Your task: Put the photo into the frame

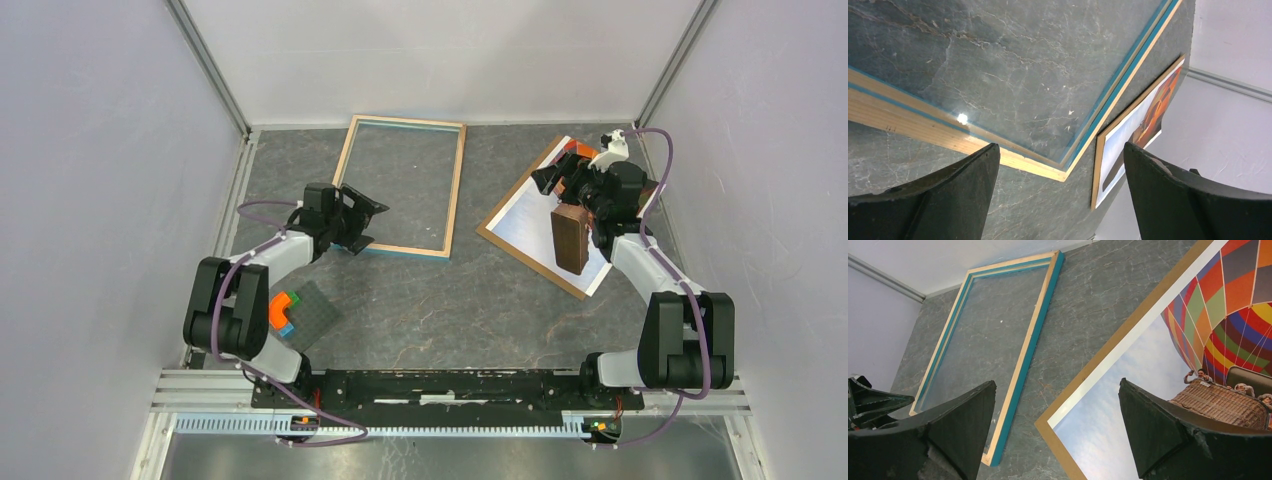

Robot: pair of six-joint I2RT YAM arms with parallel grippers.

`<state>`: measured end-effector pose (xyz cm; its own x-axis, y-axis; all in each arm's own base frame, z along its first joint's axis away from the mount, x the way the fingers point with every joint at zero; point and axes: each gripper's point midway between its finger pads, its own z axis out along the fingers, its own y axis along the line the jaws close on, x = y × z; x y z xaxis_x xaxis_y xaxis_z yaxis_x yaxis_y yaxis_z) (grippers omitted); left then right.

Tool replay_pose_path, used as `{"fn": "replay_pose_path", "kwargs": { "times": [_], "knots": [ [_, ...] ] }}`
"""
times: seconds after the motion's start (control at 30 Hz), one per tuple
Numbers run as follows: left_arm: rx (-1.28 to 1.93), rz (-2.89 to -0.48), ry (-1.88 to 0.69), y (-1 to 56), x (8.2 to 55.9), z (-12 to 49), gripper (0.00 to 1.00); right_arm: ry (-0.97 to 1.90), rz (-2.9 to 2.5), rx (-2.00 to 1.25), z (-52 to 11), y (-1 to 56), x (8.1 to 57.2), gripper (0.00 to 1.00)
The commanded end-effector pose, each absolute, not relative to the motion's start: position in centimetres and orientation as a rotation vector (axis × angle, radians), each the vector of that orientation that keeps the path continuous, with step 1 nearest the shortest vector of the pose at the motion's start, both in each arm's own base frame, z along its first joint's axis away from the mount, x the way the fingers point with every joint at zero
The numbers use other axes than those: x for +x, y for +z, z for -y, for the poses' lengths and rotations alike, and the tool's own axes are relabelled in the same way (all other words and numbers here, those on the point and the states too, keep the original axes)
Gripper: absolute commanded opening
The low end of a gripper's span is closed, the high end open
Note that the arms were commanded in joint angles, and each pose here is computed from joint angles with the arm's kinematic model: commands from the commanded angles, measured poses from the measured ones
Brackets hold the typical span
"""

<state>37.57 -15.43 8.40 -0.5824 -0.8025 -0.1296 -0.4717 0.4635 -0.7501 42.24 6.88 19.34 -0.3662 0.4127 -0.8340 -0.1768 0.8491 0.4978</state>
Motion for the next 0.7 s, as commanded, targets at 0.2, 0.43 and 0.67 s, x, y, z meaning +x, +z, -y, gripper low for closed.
{"fn": "replay_pose_path", "kwargs": {
  "times": [0.2, 0.43, 0.67],
  "knots": [
    [-1.055, -2.262, -0.947, 7.8, 36.7, 15.5, 0.98, 0.624, -1.793, 0.157, -6.8, 20.8, 42.7, 0.98],
    [-1.064, -2.264, -0.931, 7.1, 37.0, 15.4, 0.99, 0.625, -1.796, 0.159, -6.8, 20.7, 42.8, 0.98],
    [-1.082, -2.265, -0.915, 6.0, 37.6, 15.3, 0.99, 0.626, -1.798, 0.158, -6.8, 20.6, 42.8, 0.98]
  ]
}}
